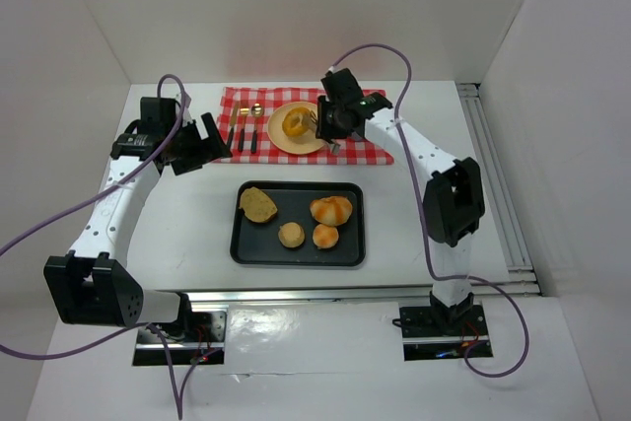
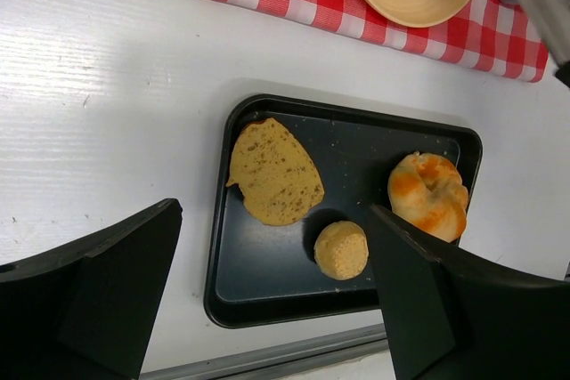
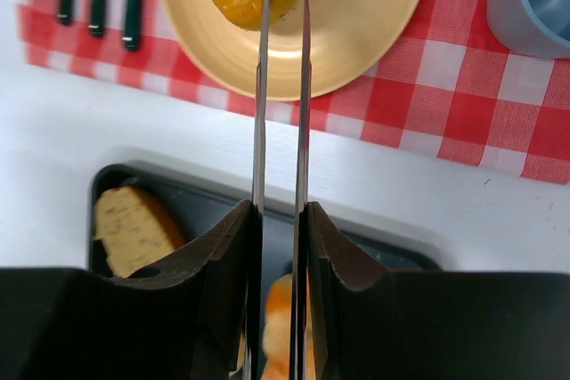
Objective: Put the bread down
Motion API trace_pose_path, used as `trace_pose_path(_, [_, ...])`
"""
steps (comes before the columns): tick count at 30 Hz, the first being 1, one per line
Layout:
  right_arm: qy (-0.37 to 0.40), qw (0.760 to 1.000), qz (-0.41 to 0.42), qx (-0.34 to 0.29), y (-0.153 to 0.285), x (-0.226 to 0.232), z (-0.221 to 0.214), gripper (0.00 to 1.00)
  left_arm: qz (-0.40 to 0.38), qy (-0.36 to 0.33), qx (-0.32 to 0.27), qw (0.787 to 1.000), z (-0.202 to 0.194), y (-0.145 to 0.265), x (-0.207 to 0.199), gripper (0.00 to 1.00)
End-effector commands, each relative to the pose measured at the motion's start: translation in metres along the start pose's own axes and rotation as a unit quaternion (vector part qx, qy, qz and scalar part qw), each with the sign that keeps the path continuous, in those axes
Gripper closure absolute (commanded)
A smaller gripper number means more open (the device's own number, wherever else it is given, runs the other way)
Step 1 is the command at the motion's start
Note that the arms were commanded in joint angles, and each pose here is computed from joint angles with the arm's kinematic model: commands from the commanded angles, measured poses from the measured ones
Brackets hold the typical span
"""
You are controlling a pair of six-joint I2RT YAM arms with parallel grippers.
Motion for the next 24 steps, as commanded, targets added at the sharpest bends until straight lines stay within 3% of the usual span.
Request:
trace_pose_path(1, [0.000, 0.998, 0.020, -0.056, -0.009, -0.003, 0.035, 1.00, -0.017, -0.011, -0.005, 1.000, 0.005, 0.000, -0.006, 0.02])
trace_pose_path(3, [-0.008, 0.998, 0.023, -0.060, -0.015, -0.005, 0.037, 1.00, -0.013, -0.015, -0.008, 1.000, 0.006, 0.000, -0.004, 0.02])
trace_pose_path(4, [-0.008, 0.998, 0.023, -0.060, -0.015, -0.005, 0.037, 0.95, -0.013, -0.015, -0.008, 1.000, 0.005, 0.003, -0.004, 0.02])
trace_pose_path(9, [-0.008, 0.997, 0.024, -0.071, -0.005, -0.004, 0.043, 0.60, -0.008, -0.013, -0.001, 1.000, 0.000, 0.000, 0.000, 0.01])
trace_pose_path(24, [-0.005, 0.997, -0.008, -0.079, 0.034, -0.010, 0.036, 0.47, -0.017, -0.013, 0.006, 1.000, -0.004, 0.002, -0.001, 0.02])
Point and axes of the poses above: each gripper's point midway between its finger pads, its own y axis back along the fingers, its own x axis along the line the jaws close on, z = x × y, the point moved 2 cm from there along y, back along the fingers, and after that the axes turned 13 degrees about y, right-handed, at the moved point
